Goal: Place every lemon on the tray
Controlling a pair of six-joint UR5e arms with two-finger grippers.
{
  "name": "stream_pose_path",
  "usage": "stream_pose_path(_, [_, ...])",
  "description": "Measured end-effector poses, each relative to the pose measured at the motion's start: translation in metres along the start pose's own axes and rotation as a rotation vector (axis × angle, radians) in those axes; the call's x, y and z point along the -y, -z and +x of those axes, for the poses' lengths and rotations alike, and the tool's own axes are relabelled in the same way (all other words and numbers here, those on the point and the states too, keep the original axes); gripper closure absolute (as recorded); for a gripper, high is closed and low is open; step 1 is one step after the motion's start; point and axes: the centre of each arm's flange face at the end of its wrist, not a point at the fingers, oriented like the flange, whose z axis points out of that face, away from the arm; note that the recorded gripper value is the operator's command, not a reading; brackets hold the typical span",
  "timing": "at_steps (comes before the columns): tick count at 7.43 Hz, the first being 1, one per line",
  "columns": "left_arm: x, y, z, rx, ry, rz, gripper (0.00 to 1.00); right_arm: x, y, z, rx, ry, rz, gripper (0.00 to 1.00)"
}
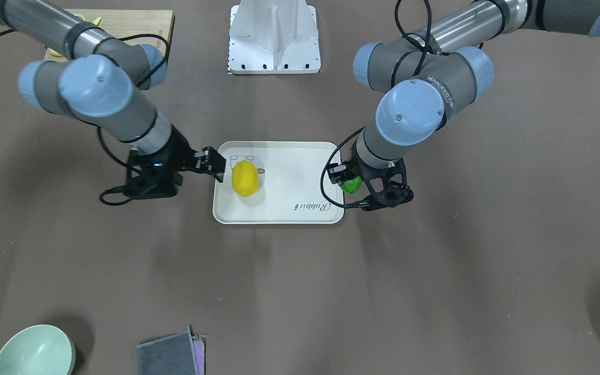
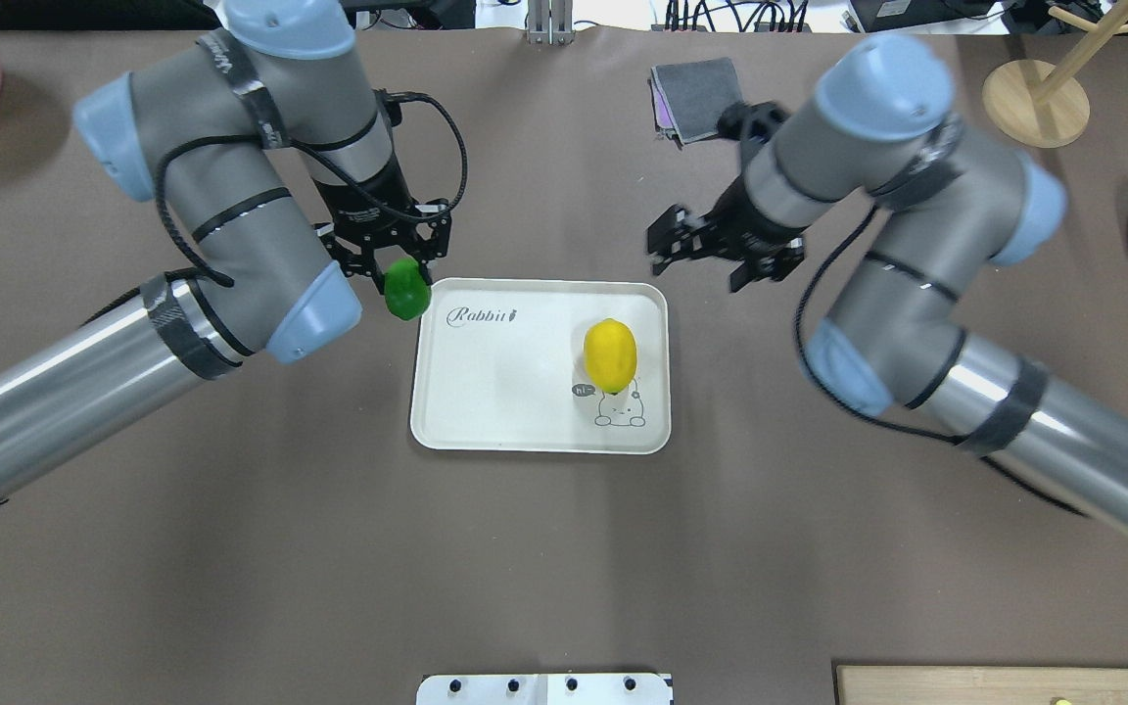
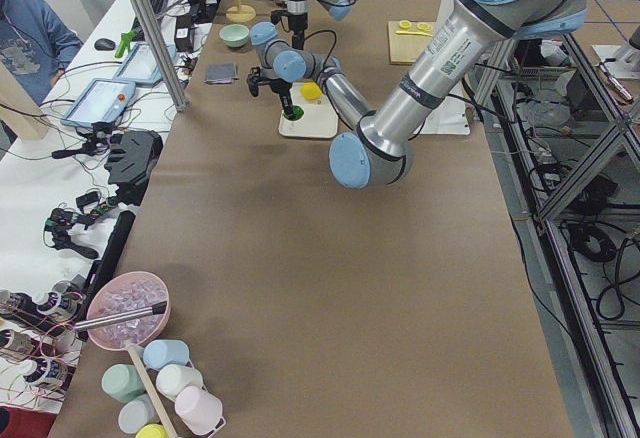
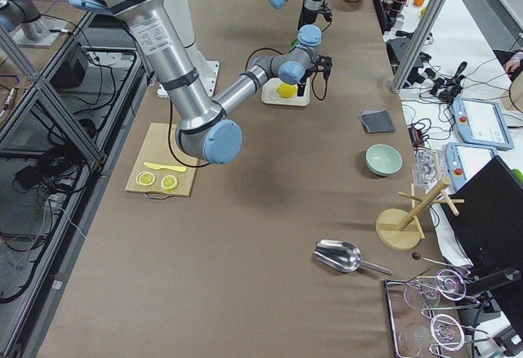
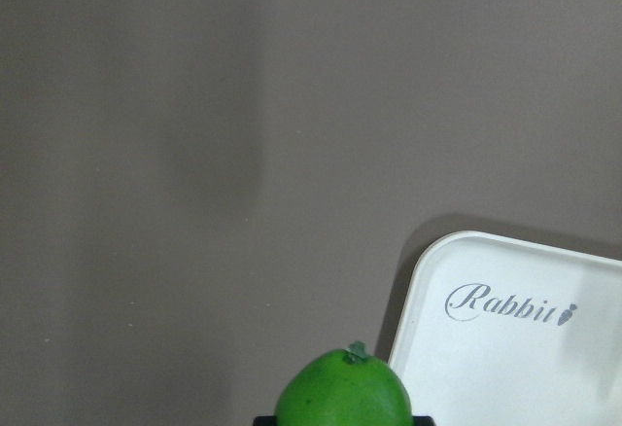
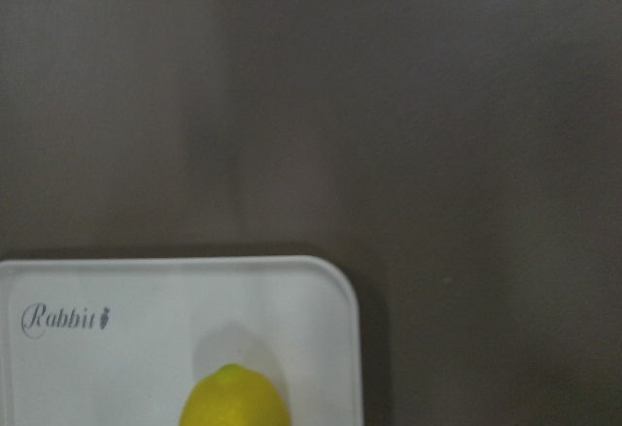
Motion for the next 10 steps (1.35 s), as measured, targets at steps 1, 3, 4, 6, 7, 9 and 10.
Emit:
stream_pose_path(1, [-0.011, -0.014, 0.014, 0.001, 0.008, 0.016, 1.0, 0.019, 0.045, 0.042, 0.008, -0.018, 0.038, 0.0])
stream_pose_path(3, [-0.026, -0.044, 0.028, -0.005, 0.016, 0.028, 1.0, 0.036, 0.104, 0.131, -0.019, 0.012, 0.103, 0.0])
stream_pose_path(4, [-0.033, -0.054, 0.032, 0.0, 0.016, 0.035, 0.79, 0.037, 0.12, 0.176, -0.051, 0.045, 0.122, 0.0])
stream_pose_path(6, [-0.041, -0.07, 0.036, 0.004, 0.012, 0.044, 0.45, 0.033, 0.144, 0.263, -0.146, 0.137, 0.122, 0.0])
stream_pose_path(7, [-0.045, -0.078, 0.038, 0.005, 0.009, 0.046, 0.02, 0.036, 0.16, 0.295, -0.212, 0.18, 0.102, 0.0])
stream_pose_path(9, [-0.049, -0.088, 0.039, 0.001, 0.01, 0.058, 0.02, 0.04, 0.204, 0.357, -0.355, 0.268, 0.043, 0.0])
stream_pose_path(10, [-0.049, -0.089, 0.04, -0.002, 0.008, 0.061, 0.02, 0.036, 0.222, 0.388, -0.389, 0.285, 0.015, 0.0])
